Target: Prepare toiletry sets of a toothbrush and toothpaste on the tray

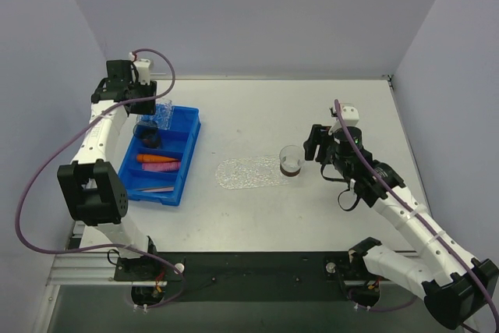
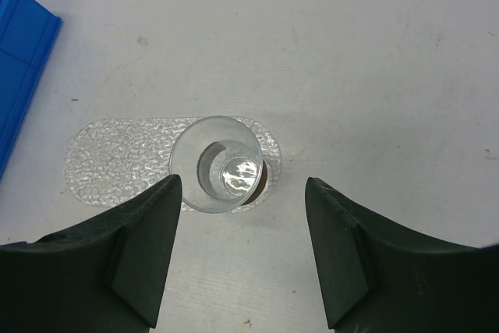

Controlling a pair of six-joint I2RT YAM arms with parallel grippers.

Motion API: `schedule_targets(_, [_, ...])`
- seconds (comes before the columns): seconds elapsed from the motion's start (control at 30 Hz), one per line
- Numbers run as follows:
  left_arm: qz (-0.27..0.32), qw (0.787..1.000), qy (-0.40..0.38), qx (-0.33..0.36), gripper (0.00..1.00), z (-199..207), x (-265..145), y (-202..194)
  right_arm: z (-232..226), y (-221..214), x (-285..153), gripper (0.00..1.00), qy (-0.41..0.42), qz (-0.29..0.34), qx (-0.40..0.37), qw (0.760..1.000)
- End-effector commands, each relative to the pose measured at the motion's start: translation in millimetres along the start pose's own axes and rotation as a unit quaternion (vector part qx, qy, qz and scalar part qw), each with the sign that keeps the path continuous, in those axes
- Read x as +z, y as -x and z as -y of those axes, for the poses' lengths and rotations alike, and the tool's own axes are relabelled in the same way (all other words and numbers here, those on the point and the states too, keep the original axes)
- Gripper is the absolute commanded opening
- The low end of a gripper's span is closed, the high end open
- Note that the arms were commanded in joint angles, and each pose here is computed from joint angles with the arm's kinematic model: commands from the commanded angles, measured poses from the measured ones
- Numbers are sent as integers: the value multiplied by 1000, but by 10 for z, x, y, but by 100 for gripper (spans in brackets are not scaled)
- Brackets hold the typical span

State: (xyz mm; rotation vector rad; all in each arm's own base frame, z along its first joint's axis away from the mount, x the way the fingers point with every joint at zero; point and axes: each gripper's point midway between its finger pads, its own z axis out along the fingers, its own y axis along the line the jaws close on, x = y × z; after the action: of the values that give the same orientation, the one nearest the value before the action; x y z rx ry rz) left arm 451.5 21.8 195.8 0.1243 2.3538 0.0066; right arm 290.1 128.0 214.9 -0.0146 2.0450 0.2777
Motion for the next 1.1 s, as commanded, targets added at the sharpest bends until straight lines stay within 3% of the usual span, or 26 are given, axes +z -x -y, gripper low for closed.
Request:
schedule_targets(0.0, [23,999,-8,29,54,-2,2,163,-15,159,-9,59,-5,12,9,1000])
schedule_targets(0.3, [6,999,-31,37,52,60,173,69,13,122,-4,59,-11,6,9,1000])
schedule_targets(1.07, [-26,999,-5,42,40,-52,453,-52,6,91,50,58,-13,-5,6,1000])
